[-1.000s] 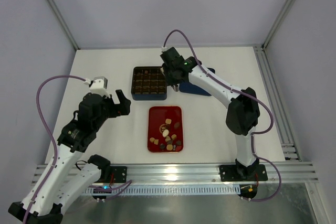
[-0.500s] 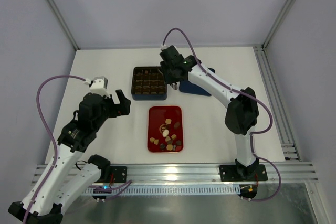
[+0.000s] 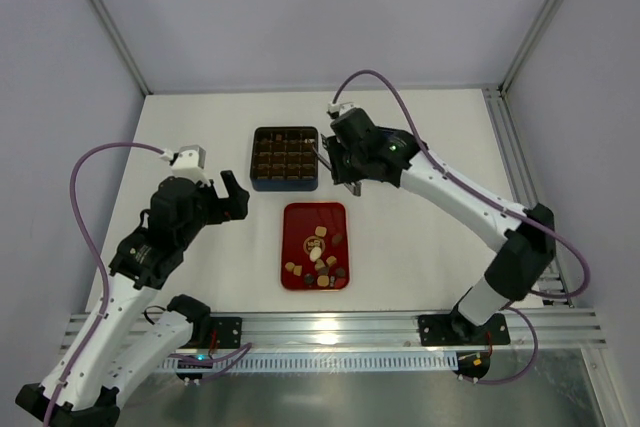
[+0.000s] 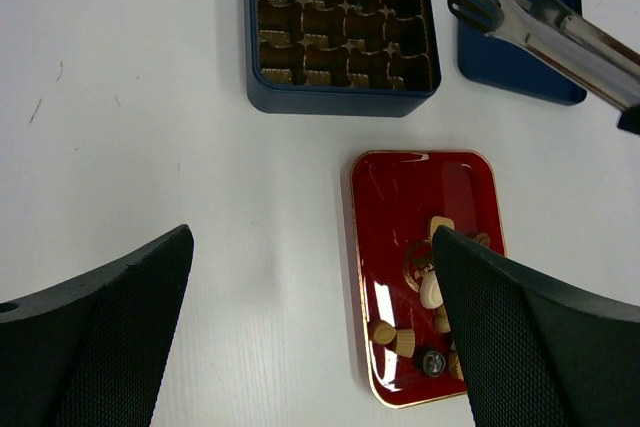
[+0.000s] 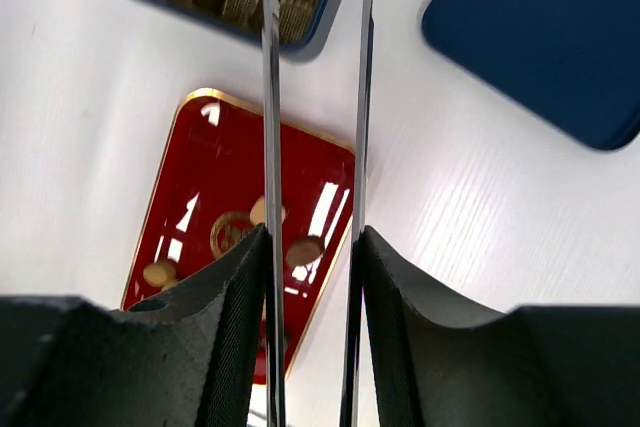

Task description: Pack the chocolate

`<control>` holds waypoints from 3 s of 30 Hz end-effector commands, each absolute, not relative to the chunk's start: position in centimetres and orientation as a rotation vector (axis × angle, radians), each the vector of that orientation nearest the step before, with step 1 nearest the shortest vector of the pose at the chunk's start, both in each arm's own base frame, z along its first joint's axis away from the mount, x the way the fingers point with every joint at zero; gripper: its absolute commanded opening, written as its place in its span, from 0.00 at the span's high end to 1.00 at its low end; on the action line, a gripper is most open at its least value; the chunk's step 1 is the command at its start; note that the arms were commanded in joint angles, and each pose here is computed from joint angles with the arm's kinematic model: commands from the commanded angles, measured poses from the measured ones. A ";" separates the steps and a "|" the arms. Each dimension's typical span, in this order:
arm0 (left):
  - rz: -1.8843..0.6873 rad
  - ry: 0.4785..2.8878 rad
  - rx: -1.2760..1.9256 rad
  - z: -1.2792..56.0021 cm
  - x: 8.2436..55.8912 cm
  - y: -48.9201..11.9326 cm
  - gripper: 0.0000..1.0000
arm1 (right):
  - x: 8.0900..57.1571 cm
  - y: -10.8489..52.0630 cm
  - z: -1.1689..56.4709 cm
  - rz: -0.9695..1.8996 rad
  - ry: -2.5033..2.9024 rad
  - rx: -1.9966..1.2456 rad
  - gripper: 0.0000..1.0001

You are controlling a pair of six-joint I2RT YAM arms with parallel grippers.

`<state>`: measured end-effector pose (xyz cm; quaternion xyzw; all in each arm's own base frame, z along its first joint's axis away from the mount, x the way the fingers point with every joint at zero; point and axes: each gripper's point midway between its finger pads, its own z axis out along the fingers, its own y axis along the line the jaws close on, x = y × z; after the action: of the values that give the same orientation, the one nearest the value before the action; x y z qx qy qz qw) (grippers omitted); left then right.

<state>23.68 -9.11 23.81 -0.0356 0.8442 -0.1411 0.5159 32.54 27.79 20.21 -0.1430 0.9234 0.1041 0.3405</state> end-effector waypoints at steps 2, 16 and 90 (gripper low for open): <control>-0.359 1.987 -0.081 26.2 23.5 -9.2 0.00 | 26.8 27.1 22.1 0.396 2.349 -0.375 0.57; -0.334 2.021 -0.085 24.8 23.3 -8.9 0.00 | 12.1 29.6 18.0 0.559 2.467 -0.712 0.58; -0.312 2.029 -0.092 23.8 23.1 -8.4 0.00 | 10.6 28.8 18.7 0.415 2.496 -0.767 0.73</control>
<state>23.08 -8.61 23.66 -0.0357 0.8484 -0.1326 0.5113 9.15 28.36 15.31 -0.2908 0.9268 0.1223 0.2036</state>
